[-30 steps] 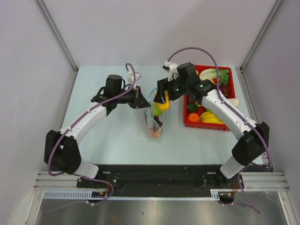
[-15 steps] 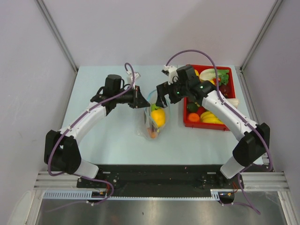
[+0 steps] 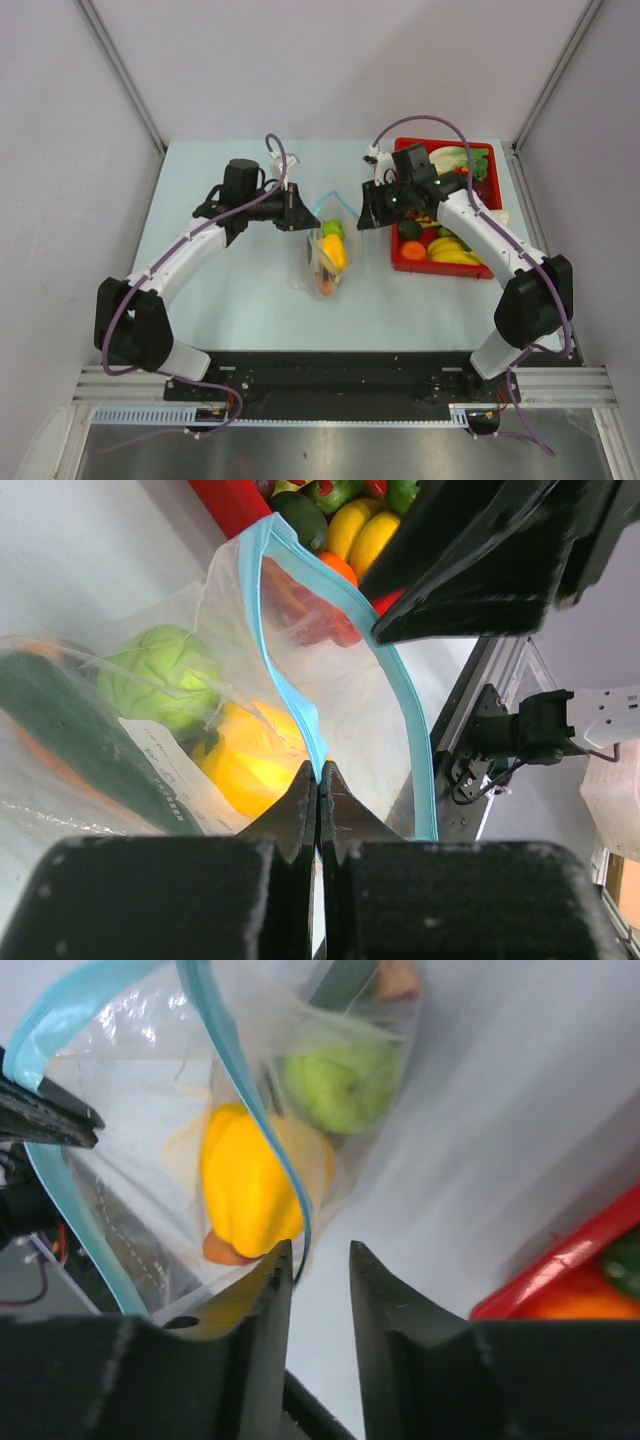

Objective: Place the food in the zip-top bag and seal the zipper
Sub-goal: Adjust the zipper food storage bag at the center of the board.

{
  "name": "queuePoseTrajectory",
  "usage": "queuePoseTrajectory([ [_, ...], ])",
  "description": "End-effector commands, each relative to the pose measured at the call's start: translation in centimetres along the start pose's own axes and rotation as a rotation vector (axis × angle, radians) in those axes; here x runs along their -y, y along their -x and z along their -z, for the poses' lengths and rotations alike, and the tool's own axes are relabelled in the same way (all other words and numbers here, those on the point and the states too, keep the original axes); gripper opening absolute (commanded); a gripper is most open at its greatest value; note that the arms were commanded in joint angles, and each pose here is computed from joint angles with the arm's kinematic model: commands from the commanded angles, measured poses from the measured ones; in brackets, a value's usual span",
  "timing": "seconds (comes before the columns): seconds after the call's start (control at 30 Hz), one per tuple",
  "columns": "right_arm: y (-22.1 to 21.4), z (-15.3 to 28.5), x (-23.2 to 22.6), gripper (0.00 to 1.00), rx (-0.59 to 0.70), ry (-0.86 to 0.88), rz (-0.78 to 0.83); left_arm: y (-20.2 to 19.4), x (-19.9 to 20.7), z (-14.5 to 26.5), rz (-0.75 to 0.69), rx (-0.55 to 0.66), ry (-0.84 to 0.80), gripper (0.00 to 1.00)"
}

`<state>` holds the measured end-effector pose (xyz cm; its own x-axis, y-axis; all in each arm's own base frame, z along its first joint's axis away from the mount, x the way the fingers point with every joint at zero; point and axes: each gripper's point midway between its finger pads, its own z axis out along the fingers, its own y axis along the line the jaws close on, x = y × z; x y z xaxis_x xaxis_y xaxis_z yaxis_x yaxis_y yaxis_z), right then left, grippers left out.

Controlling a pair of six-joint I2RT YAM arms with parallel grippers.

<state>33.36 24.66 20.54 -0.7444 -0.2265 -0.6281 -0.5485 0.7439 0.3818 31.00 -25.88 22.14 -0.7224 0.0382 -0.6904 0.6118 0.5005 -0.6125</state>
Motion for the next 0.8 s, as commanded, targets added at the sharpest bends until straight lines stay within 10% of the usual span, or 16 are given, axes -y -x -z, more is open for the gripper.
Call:
queuePoseTrajectory([
  [0.0, -0.3, -0.5, -2.3, 0.25, -0.016, 0.115, -0.008, 2.0, 2.0, 1.5, -0.078, 0.05, -0.029, 0.0],
  [0.07, 1.0, 0.7, -3.1, 0.0, 0.013, 0.164, -0.011, 2.7, 3.0, 2.2, -0.108, 0.056, -0.036, 0.0],
  [0.37, 5.4, 8.6, -8.9, 0.0, 0.104, 0.353, -0.02, 2.0, 5.6, 6.7, -0.143, -0.113, 0.053, 0.04],
  [0.77, 5.7, 2.2, -1.8, 0.0, 0.023, 0.207, 0.013, -0.3, 0.3, 2.6, 0.009, -0.294, 0.092, 0.0],
])
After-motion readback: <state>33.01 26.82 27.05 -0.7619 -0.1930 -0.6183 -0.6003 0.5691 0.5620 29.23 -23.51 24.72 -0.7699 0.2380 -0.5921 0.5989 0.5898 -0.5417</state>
